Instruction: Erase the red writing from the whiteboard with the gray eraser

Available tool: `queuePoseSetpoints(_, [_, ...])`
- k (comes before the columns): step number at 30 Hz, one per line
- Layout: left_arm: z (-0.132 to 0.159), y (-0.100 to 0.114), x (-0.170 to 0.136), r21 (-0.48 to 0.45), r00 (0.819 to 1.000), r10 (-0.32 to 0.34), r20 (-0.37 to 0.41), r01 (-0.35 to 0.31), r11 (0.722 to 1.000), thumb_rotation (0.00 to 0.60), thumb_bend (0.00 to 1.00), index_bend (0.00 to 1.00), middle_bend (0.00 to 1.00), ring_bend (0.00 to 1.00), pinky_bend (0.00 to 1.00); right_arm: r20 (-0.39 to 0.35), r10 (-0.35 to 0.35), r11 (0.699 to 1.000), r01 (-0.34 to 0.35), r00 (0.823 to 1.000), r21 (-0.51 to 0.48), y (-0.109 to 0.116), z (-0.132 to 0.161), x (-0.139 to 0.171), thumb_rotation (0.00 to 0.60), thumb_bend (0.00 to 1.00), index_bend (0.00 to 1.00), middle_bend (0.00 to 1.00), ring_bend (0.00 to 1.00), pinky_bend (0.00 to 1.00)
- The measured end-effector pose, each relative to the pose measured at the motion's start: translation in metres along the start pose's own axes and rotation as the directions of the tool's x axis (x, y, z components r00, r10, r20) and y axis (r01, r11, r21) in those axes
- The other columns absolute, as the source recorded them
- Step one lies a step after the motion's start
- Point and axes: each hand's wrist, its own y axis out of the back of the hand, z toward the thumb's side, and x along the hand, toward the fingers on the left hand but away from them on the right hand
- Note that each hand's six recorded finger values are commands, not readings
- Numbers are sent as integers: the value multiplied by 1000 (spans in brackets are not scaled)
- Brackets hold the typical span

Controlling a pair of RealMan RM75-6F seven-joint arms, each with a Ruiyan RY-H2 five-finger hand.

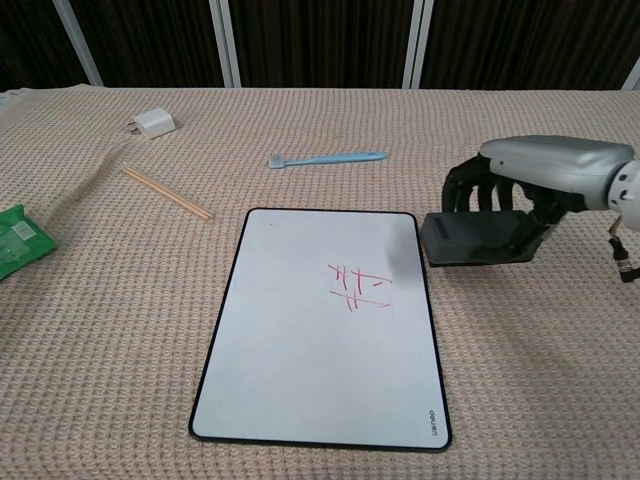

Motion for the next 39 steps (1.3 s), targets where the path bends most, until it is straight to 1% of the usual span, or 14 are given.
queuePoseSetpoints(6, [-2,1,1,-5,1000,-1,-7,1,1000,600,476,147,11,0,0,-18,-8,1000,7,1000,-14,-2,24,-23,600,454,492,487,463,501])
queuePoseSetpoints(12, [-3,1,2,-9,1000,-4,-8,4,1000,600,476,147,11,0,0,-12,-10,1000,9,1000,-21,-14,55,-51,600,452,492,487,462,501])
queuePoseSetpoints(15, [-2,1,2,-7,1000,-6,-5,6,1000,600,476,147,11,0,0,-24,-10,1000,10,1000,-13,-20,73,-62,600,452,493,487,462,501])
queuePoseSetpoints(19, [-3,1,2,-9,1000,-6,-8,5,1000,600,476,151,11,0,0,-26,-17,1000,17,1000,12,-25,85,-72,600,451,493,487,462,501])
queuePoseSetpoints(22, [-4,2,2,-10,1000,-4,-9,4,1000,600,476,165,11,0,0,-20,-14,999,14,1000,31,-31,88,-75,600,451,493,487,462,501])
queuePoseSetpoints(31, [-3,2,2,-2,1000,-4,-7,4,1000,600,476,160,11,0,0,-25,37,999,-36,999,37,-54,86,-69,600,449,513,492,463,502])
queuePoseSetpoints(39, [-3,1,2,2,1000,-4,-5,4,1000,600,476,160,11,0,0,-55,56,997,-53,997,47,-59,88,-54,600,449,523,497,465,503])
